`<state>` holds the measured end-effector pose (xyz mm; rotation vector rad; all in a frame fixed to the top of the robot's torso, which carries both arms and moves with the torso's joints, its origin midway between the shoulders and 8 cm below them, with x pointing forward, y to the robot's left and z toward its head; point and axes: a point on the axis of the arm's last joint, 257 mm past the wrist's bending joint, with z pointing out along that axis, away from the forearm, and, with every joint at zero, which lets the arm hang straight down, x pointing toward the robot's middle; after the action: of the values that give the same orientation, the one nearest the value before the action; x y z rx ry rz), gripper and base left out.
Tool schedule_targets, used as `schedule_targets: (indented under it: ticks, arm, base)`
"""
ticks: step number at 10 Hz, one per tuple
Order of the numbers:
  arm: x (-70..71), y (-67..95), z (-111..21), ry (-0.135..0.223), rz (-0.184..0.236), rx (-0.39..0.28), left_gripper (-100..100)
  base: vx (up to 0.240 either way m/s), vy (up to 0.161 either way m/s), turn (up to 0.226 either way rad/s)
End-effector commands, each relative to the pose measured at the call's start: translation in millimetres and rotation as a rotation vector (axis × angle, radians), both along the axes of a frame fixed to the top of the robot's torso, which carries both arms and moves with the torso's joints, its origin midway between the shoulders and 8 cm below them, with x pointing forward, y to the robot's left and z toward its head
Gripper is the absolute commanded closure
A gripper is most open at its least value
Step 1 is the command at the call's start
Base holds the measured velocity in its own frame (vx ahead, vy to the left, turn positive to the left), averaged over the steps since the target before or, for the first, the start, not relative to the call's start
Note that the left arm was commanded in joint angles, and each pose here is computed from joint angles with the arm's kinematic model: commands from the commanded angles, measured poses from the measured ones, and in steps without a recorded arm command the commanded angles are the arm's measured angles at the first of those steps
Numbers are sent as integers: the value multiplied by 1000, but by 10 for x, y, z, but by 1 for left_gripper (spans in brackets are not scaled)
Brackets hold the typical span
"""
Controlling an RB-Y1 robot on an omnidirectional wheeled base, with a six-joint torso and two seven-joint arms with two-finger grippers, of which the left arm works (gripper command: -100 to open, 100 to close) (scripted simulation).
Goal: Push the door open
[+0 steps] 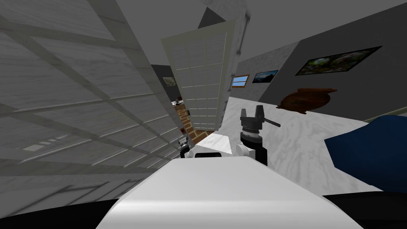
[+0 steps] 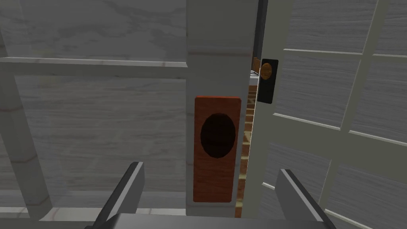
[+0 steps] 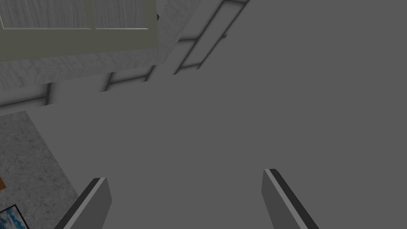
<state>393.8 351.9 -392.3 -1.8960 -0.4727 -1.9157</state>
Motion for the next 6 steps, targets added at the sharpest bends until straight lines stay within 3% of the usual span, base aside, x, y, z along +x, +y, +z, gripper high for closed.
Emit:
schedule_targets:
  ticks: [1,4,6]
  arm:
    - [-1,80,16,0,3,8,-100]
    - [-10,50,-20,0,11,-14,-100]
    - [-10,19,-39,1,13,-22,-100]
  base:
    - [192,101,-26]
    - [187,110,-23]
    - [130,53,-10]
